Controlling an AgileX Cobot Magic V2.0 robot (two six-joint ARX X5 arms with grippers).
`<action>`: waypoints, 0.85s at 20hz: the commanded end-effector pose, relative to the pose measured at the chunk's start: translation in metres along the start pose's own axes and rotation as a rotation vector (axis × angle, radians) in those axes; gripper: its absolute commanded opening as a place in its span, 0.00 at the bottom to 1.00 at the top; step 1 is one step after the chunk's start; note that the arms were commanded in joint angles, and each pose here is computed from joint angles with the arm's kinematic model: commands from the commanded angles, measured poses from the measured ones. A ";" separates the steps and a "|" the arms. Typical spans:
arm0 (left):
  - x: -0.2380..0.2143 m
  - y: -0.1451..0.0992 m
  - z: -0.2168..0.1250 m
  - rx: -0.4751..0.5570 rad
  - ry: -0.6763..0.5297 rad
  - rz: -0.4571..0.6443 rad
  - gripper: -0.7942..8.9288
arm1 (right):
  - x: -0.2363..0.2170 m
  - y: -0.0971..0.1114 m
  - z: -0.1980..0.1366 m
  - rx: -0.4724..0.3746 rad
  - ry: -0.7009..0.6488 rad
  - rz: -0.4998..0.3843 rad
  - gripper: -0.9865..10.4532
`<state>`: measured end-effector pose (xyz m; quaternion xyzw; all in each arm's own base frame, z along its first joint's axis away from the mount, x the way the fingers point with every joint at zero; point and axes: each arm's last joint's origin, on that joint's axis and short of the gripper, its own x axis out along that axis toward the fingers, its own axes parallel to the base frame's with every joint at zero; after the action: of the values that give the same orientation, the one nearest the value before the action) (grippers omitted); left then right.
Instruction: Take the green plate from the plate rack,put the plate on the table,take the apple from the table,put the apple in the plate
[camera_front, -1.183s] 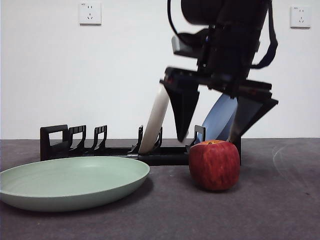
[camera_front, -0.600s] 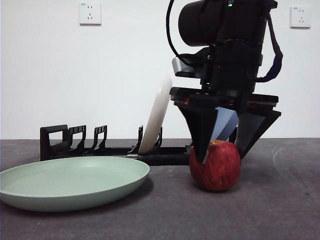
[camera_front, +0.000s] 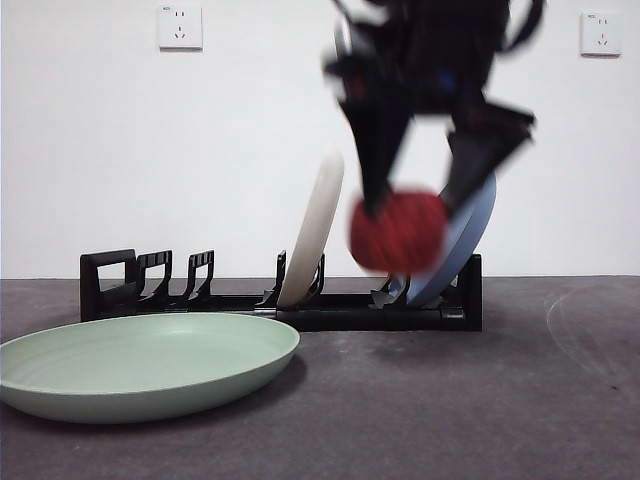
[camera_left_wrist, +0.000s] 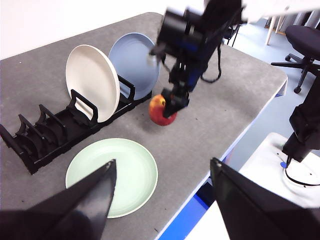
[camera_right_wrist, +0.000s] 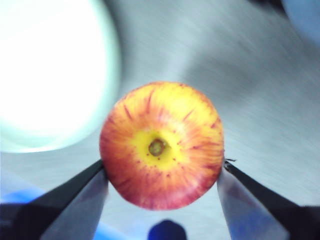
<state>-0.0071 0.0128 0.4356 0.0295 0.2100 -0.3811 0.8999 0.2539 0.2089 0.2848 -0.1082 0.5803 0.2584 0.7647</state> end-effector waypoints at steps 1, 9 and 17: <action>0.000 0.000 -0.001 -0.003 -0.002 0.002 0.40 | -0.026 0.015 0.009 -0.074 -0.057 0.115 0.08; 0.013 0.000 -0.006 0.001 0.051 0.010 0.40 | -0.062 0.097 0.025 -0.293 -0.368 0.240 0.08; 0.014 0.000 -0.006 0.001 0.054 0.010 0.40 | 0.011 0.120 0.041 -0.302 -0.256 0.180 0.08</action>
<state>-0.0006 0.0044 0.4255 0.0426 0.2334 -0.3769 0.8953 0.2270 0.3288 0.3046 -0.1379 0.4422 0.4199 0.7805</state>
